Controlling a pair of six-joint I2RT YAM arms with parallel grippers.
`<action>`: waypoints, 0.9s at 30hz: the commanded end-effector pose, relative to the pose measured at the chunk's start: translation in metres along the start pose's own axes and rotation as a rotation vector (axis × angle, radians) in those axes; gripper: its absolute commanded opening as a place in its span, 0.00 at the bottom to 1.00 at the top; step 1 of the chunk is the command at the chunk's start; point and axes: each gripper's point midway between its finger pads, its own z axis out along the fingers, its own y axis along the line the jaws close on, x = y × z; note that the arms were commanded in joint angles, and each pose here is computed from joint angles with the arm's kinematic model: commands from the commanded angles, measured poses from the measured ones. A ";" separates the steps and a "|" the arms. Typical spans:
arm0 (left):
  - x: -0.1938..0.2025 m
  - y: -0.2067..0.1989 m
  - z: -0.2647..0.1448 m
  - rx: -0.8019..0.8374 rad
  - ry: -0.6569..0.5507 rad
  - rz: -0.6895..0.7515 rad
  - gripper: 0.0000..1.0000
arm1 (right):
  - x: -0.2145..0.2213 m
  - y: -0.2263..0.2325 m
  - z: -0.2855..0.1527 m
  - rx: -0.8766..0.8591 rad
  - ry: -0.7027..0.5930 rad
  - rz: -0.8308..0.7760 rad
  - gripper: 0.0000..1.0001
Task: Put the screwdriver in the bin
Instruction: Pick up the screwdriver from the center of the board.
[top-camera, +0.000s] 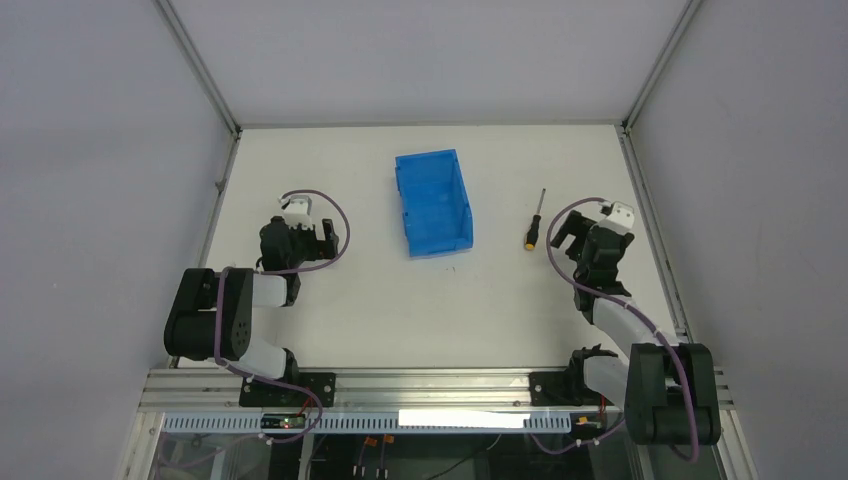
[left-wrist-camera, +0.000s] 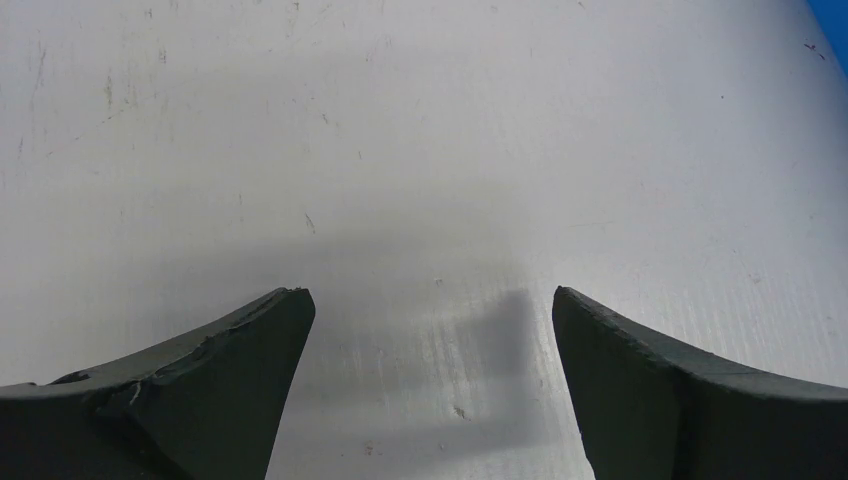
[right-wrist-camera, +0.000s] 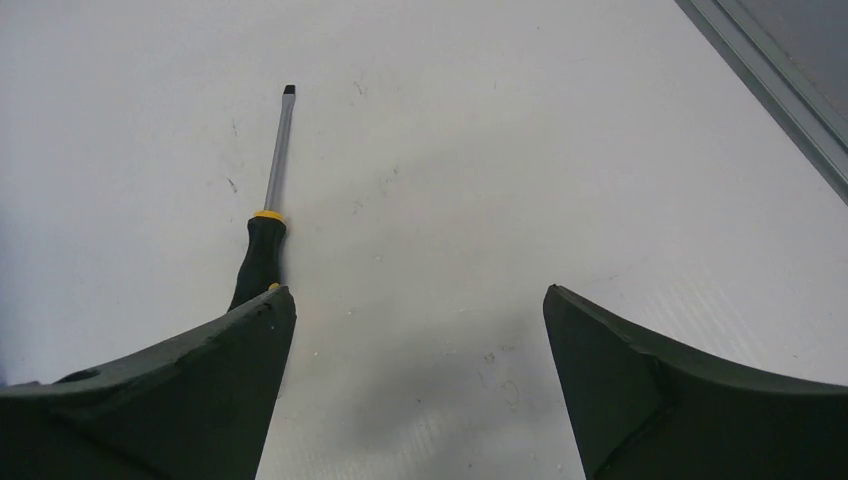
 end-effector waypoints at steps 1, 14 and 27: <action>-0.019 0.004 0.004 -0.004 -0.061 -0.001 0.99 | -0.021 -0.005 0.003 0.059 -0.052 0.059 0.98; -0.019 0.004 0.004 -0.003 -0.061 -0.001 0.99 | -0.086 0.097 -0.023 -0.288 0.346 0.130 0.98; -0.019 0.004 0.004 -0.004 -0.060 -0.002 0.99 | -0.034 0.081 0.001 0.121 0.840 -0.065 0.82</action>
